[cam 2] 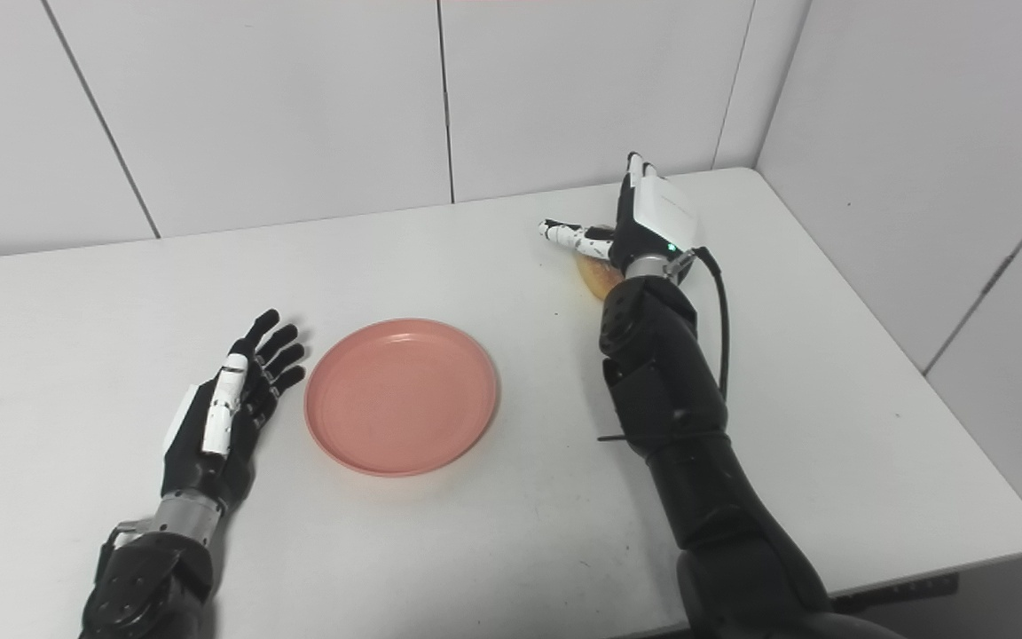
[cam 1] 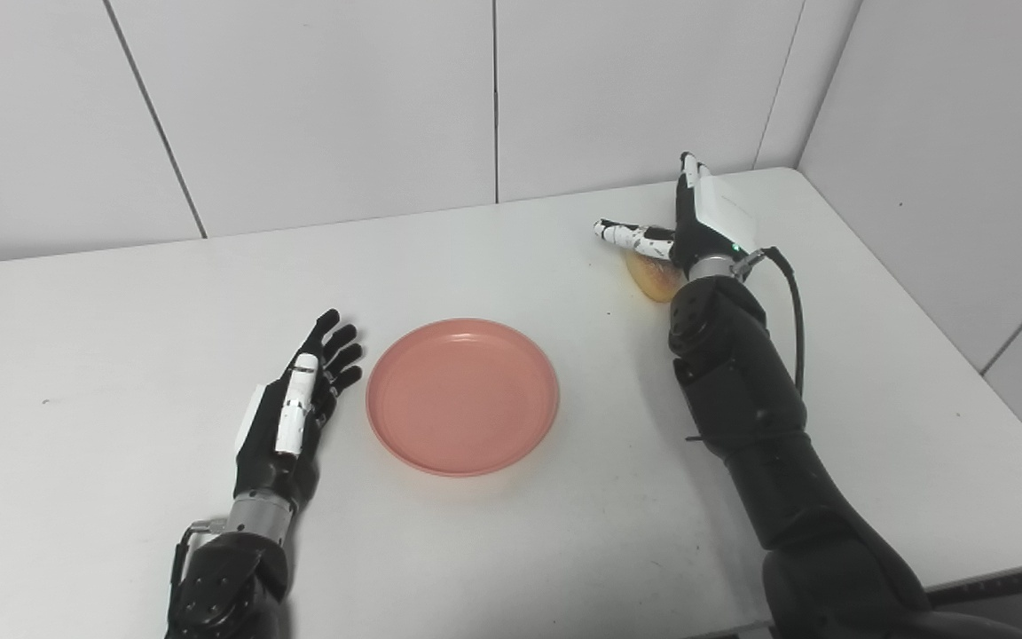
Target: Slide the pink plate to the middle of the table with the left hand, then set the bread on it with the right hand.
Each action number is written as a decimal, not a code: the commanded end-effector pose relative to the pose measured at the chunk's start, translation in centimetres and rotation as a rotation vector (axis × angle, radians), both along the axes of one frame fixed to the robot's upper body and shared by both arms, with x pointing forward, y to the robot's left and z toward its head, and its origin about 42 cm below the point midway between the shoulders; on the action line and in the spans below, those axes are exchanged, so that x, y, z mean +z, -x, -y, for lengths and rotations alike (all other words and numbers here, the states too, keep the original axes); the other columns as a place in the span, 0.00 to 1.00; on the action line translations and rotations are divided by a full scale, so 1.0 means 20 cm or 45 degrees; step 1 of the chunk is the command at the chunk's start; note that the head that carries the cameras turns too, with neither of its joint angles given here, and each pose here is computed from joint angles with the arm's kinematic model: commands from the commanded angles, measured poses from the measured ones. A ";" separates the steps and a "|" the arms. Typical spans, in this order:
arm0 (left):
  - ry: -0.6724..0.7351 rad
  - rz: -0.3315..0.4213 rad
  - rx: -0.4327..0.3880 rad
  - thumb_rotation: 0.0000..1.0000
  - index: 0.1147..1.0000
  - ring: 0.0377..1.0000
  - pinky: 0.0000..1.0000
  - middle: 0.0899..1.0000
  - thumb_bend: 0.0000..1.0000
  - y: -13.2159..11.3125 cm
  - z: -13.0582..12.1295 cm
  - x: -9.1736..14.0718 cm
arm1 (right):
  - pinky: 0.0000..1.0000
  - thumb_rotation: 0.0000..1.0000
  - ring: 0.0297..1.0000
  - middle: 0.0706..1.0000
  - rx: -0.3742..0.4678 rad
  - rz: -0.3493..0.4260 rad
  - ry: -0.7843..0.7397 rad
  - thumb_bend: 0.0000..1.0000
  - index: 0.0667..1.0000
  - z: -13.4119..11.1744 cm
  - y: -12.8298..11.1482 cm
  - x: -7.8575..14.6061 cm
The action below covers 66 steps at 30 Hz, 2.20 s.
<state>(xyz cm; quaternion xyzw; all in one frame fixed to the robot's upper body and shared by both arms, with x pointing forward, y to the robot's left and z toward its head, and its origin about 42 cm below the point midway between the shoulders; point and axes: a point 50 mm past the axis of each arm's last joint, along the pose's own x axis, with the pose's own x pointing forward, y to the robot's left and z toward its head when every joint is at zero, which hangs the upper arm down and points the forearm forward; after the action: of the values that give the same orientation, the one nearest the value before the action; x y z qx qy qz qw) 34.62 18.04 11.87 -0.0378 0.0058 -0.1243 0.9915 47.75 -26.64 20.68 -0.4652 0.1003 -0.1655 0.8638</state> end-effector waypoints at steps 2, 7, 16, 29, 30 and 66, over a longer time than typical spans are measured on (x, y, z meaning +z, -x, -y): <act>-0.006 0.027 0.004 1.00 0.89 0.90 0.89 0.90 0.35 -0.01 0.00 0.01 | 0.96 0.65 1.00 1.00 -0.006 0.098 0.026 0.88 1.00 -0.01 -0.08 0.17; -0.008 0.031 0.003 1.00 0.89 0.90 0.89 0.90 0.36 -0.01 0.00 0.01 | 0.96 0.65 1.00 1.00 -0.028 0.061 0.030 0.89 1.00 -0.01 -0.11 0.15; -0.006 0.030 -0.001 1.00 0.89 0.90 0.90 0.91 0.35 0.00 0.01 0.02 | 0.89 0.66 0.94 0.95 -0.044 0.009 0.047 0.92 0.93 0.02 -0.14 0.10; 0.007 0.026 0.003 1.00 0.89 0.89 0.89 0.90 0.34 0.00 0.03 0.04 | 0.67 0.49 0.79 0.83 -0.010 -0.018 0.014 0.90 0.80 0.00 -0.18 0.10; 0.006 0.026 0.001 1.00 0.89 0.89 0.89 0.90 0.34 0.00 0.03 0.04 | 0.62 0.44 0.74 0.79 -0.014 -0.012 0.021 0.89 0.78 0.00 -0.19 0.10; -0.004 0.014 0.006 1.00 0.89 0.89 0.88 0.90 0.34 0.00 0.06 0.05 | 0.30 0.14 0.37 0.45 0.153 0.182 0.156 0.50 0.45 -0.08 -0.10 0.35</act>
<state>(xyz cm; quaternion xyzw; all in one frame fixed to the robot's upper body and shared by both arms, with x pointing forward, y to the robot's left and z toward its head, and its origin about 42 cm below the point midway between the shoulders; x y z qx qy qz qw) 34.43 17.18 12.18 -0.0399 0.0104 -0.1191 0.9920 49.16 -25.41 23.94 -0.5065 0.0468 -0.1364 0.8501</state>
